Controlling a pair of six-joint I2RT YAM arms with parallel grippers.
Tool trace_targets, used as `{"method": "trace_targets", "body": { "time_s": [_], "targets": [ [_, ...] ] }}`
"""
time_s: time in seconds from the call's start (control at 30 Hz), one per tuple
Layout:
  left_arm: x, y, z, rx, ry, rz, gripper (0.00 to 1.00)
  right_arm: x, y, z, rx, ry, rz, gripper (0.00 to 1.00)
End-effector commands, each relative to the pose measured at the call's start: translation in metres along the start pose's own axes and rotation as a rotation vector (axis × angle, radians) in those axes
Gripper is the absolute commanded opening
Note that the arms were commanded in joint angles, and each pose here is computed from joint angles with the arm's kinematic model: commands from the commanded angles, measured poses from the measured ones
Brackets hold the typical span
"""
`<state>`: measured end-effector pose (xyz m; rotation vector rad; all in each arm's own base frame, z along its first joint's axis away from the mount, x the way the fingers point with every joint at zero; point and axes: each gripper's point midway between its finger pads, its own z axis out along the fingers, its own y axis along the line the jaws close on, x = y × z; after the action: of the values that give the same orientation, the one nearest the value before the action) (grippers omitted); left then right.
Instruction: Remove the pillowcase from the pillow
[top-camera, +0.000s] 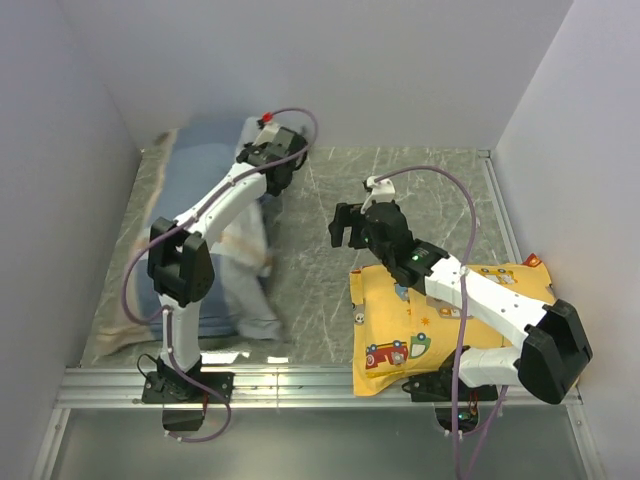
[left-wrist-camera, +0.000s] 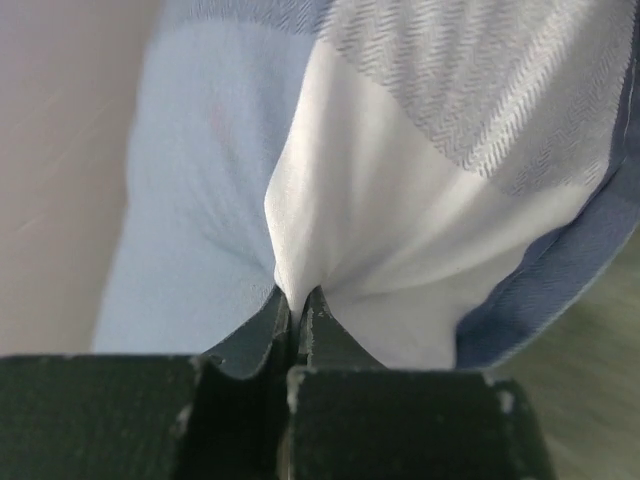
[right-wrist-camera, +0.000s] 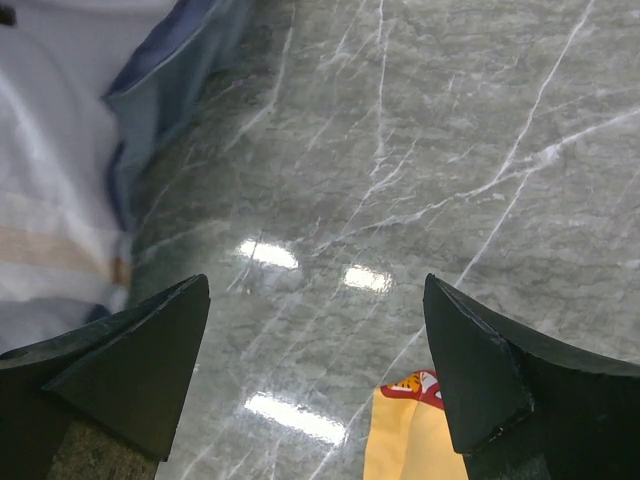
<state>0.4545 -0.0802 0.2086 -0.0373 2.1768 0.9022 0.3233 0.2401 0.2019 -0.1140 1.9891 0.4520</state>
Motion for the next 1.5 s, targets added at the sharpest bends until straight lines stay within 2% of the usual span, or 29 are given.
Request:
{"method": "trace_targets", "body": {
  "time_s": [0.0, 0.17, 0.33, 0.43, 0.7, 0.8, 0.83, 0.9, 0.93, 1.0, 1.07, 1.1, 1.13, 1.23, 1.4, 1.47],
  "targets": [
    [-0.083, 0.029, -0.107, 0.267, -0.244, -0.197, 0.00, -0.036, 0.014, -0.001, -0.029, -0.083, 0.015, 0.94],
    [-0.096, 0.043, -0.143, 0.437, -0.326, -0.287, 0.00, -0.060, 0.016, 0.007, -0.006, -0.151, 0.011, 0.95],
    [-0.093, 0.029, -0.161, 0.601, -0.350, -0.328, 0.01, -0.089, 0.000, 0.024, 0.053, -0.198, 0.029, 0.95],
    [-0.096, 0.024, -0.177, 0.704, -0.382, -0.345, 0.01, -0.095, -0.007, 0.040, 0.028, -0.200, 0.072, 0.95],
    [-0.108, 0.041, -0.207, 0.817, -0.458, -0.368, 0.01, -0.081, -0.008, 0.057, -0.010, -0.215, 0.048, 0.95],
    [-0.112, 0.047, -0.218, 0.857, -0.491, -0.379, 0.00, -0.075, -0.005, 0.059, -0.036, -0.213, 0.034, 0.86],
    [-0.112, 0.048, -0.220, 0.867, -0.496, -0.379, 0.00, -0.074, -0.005, 0.060, -0.042, -0.212, 0.031, 0.75],
    [-0.113, 0.052, -0.226, 0.882, -0.516, -0.382, 0.01, -0.074, 0.000, 0.062, -0.067, -0.205, 0.019, 0.61],
    [-0.113, 0.053, -0.226, 0.884, -0.521, -0.377, 0.01, -0.076, 0.003, 0.062, -0.077, -0.206, 0.019, 0.47],
    [-0.114, 0.058, -0.230, 0.888, -0.537, -0.384, 0.00, -0.075, 0.006, 0.062, -0.092, -0.201, 0.021, 0.36],
    [-0.115, 0.063, -0.232, 0.887, -0.545, -0.389, 0.00, -0.075, 0.008, 0.063, -0.100, -0.201, 0.018, 0.37],
    [-0.116, 0.064, -0.233, 0.887, -0.549, -0.391, 0.01, -0.075, 0.010, 0.062, -0.115, -0.201, 0.016, 0.42],
    [-0.115, 0.066, -0.232, 0.879, -0.545, -0.388, 0.00, -0.073, 0.010, 0.059, -0.123, -0.203, 0.012, 0.53],
    [-0.116, 0.068, -0.232, 0.874, -0.544, -0.387, 0.00, -0.069, 0.012, 0.056, -0.150, -0.219, 0.012, 0.66],
    [-0.118, 0.073, -0.237, 0.884, -0.555, -0.400, 0.00, -0.062, 0.017, 0.056, -0.203, -0.243, 0.034, 0.67],
    [-0.119, 0.074, -0.239, 0.894, -0.562, -0.402, 0.00, -0.057, 0.019, 0.058, -0.227, -0.256, 0.050, 0.65]
  ]
}}
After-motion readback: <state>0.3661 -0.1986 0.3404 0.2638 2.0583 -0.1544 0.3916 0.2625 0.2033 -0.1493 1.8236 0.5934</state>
